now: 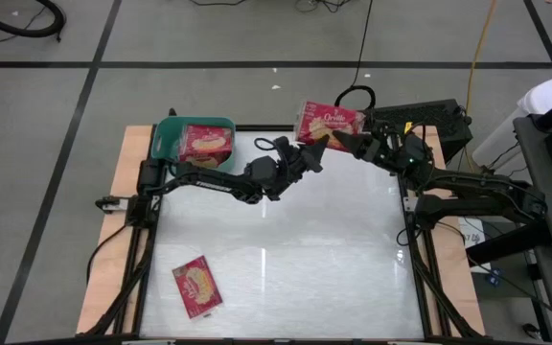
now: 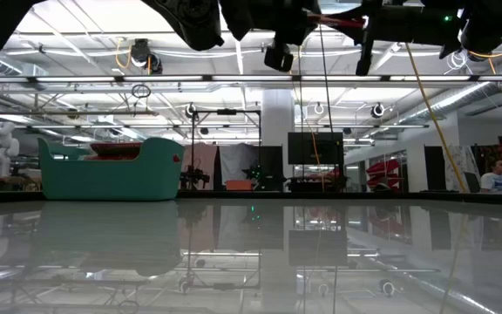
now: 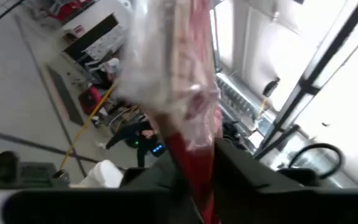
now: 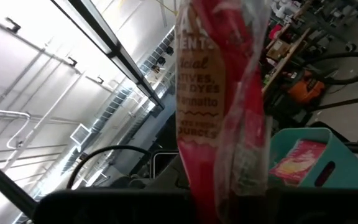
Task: Sort popcorn bags into baskets
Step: Put the red popcorn bag into the green bin
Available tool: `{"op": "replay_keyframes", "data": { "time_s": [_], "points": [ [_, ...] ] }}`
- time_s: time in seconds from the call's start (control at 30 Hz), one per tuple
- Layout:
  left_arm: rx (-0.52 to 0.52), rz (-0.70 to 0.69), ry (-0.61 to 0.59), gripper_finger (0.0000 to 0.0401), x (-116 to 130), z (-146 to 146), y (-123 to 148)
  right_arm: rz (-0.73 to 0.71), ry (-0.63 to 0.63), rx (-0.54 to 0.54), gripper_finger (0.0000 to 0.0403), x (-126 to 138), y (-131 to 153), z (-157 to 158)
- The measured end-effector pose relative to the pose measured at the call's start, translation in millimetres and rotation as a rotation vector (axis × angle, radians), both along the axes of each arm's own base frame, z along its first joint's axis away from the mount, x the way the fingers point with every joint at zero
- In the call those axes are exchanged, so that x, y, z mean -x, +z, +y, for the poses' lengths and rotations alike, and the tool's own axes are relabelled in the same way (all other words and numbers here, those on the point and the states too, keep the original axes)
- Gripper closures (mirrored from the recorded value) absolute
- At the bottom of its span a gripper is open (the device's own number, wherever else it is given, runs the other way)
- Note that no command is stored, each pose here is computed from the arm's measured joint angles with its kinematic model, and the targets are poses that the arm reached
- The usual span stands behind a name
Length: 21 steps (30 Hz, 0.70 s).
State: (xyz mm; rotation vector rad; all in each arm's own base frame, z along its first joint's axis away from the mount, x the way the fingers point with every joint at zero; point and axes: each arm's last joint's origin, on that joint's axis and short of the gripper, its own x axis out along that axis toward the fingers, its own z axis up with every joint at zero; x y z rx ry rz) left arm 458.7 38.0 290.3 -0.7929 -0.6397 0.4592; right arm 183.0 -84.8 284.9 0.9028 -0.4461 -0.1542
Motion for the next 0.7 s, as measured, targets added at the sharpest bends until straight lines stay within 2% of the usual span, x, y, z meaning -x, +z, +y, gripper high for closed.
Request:
{"op": "replay_keyframes", "data": {
  "time_s": [0.1, 0.13, 0.27, 0.4, 0.57, 0.7],
  "points": [
    [0.027, 0.013, 0.003, 0.0375, -1, 1, -3, 0.016, -0.008, 0.01, 0.0393, 0, -2, 0],
    [0.028, 0.014, 0.006, 0.0382, -1, 2, -3, 0.02, -0.011, 0.019, 0.0391, 0, -2, 0],
    [0.051, 0.013, 0.045, 0.0376, 0, 1, -3, 0.055, 0.011, 0.006, 0.0368, -1, -5, 0],
    [0.083, -0.004, 0.071, 0.0384, 6, 5, -6, 0.079, 0.019, -0.005, 0.0328, 0, -6, 0],
    [0.16, -0.085, 0.084, 0.0384, 28, 10, -41, 0.154, 0.016, -0.07, 0.0278, 7, -12, -3],
    [0.23, -0.18, 0.177, 0.0384, 62, 11, -69, 0.195, -0.007, -0.096, 0.0254, 20, -11, -8]
  ]
}}
